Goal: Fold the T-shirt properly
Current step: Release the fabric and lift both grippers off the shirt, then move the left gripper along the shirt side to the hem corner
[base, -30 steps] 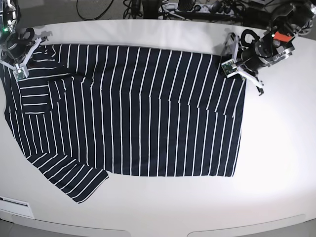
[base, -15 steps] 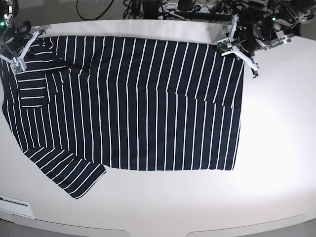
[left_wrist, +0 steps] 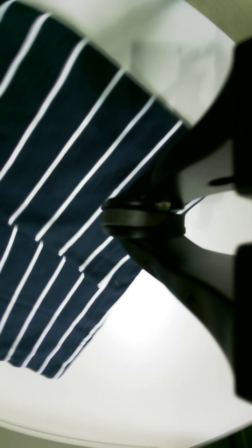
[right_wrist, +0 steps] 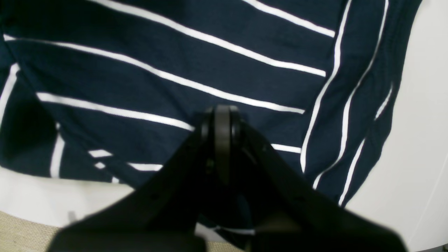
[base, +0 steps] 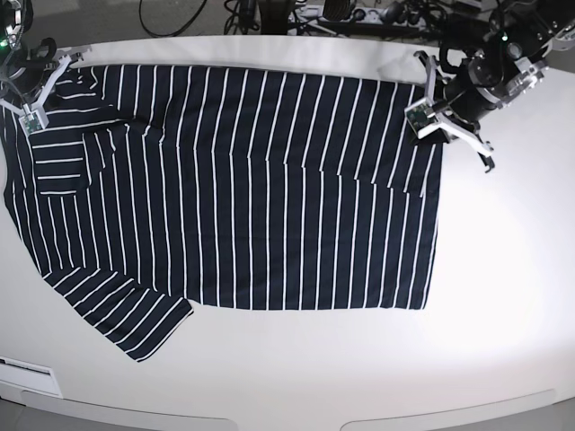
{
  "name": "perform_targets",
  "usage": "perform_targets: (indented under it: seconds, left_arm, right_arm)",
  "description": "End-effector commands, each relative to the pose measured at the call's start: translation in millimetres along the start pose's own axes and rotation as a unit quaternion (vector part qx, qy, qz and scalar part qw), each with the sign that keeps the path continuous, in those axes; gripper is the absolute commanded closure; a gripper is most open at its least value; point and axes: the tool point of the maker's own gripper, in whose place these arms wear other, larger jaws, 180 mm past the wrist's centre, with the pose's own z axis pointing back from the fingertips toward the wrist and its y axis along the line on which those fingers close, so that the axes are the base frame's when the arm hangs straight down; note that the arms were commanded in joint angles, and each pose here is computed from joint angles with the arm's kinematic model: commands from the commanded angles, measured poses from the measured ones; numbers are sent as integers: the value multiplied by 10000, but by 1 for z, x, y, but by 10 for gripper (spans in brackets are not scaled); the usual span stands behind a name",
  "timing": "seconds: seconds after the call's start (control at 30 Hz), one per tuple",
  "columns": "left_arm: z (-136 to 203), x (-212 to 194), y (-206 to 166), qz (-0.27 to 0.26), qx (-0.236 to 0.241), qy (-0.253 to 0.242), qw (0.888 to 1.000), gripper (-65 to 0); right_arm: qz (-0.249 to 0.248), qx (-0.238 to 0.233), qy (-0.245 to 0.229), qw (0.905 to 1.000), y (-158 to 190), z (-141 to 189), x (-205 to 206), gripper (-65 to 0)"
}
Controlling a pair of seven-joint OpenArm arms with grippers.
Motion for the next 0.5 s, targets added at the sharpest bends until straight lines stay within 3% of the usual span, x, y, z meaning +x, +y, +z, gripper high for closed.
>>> perform_targets:
  seconds: [0.0,0.1,0.27,0.47]
  left_arm:
    - [2,4,15,54,163,-50,9998,0]
    - [-1,7,32,419,261,-131,9987,0]
    - [-14,4,35,684,0,-175,9975,0]
    - [-43,-9,43,1380,-246,-159,9900,0]
  right_arm:
    - [100,119,356,9992,4,1,-16,0]
    - [99,119,278,9995,4,1,-13,0]
    - [96,119,262,9995,4,1,-12,0]
    - [84,132,157,9998,5,1,-8,0]
